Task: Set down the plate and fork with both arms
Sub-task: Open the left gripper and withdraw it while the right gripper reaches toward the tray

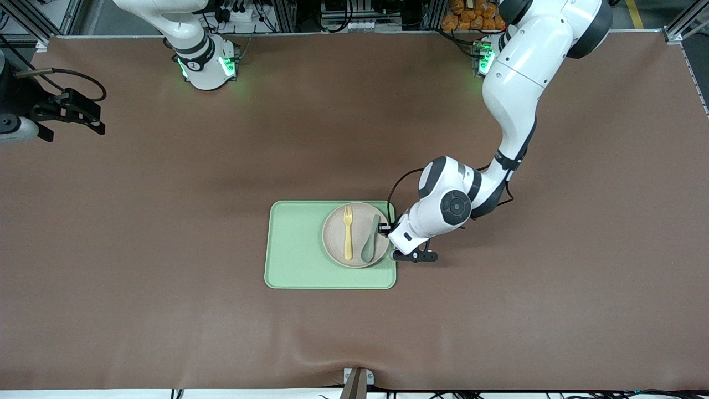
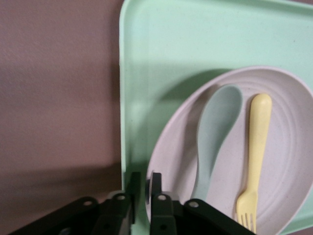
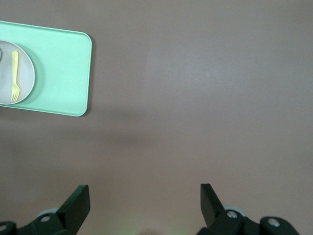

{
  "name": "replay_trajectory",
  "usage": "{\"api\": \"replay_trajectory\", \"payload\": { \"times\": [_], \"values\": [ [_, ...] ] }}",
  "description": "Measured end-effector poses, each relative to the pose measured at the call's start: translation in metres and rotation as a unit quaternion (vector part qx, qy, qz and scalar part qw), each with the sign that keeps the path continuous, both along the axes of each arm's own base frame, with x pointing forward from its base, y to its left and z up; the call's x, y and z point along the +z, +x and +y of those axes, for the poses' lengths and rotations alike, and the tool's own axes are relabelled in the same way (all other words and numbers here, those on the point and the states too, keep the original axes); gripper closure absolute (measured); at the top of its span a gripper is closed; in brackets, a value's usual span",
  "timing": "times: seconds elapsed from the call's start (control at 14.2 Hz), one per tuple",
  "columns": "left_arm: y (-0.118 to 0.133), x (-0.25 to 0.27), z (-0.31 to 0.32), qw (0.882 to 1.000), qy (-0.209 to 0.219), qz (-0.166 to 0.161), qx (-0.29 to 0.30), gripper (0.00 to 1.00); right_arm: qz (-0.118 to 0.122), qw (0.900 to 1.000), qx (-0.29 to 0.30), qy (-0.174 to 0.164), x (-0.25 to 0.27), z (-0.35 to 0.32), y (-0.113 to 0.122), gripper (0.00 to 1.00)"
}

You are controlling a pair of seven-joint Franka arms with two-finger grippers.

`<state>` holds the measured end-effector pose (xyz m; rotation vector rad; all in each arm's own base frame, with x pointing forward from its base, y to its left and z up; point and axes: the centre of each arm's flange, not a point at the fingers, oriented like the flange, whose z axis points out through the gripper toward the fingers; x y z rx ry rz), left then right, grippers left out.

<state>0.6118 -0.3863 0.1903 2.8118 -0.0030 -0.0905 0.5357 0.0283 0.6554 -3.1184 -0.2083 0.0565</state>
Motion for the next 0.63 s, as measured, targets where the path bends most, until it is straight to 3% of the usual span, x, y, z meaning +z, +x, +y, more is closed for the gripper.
{"api": "replay_trajectory", "payload": {
  "times": [0.21,0.49,0.56,0.63],
  "values": [
    [0.019,0.047,0.006,1.0,0.002,-0.029,-0.003,0.47,0.006,1.0,0.0,0.0,-0.006,0.0,0.003,0.0],
    [0.031,0.186,0.052,0.999,0.018,-0.032,-0.006,0.08,0.018,1.0,0.002,0.0,-0.016,0.0,0.008,0.0],
    [0.028,0.219,0.075,0.999,0.04,-0.026,-0.011,0.0,0.019,1.0,0.003,0.0,-0.017,0.001,0.009,0.0],
    [0.023,0.25,0.099,0.997,0.069,-0.02,-0.015,0.0,0.021,1.0,0.005,0.0,-0.019,0.002,0.009,0.0]
  ]
}}
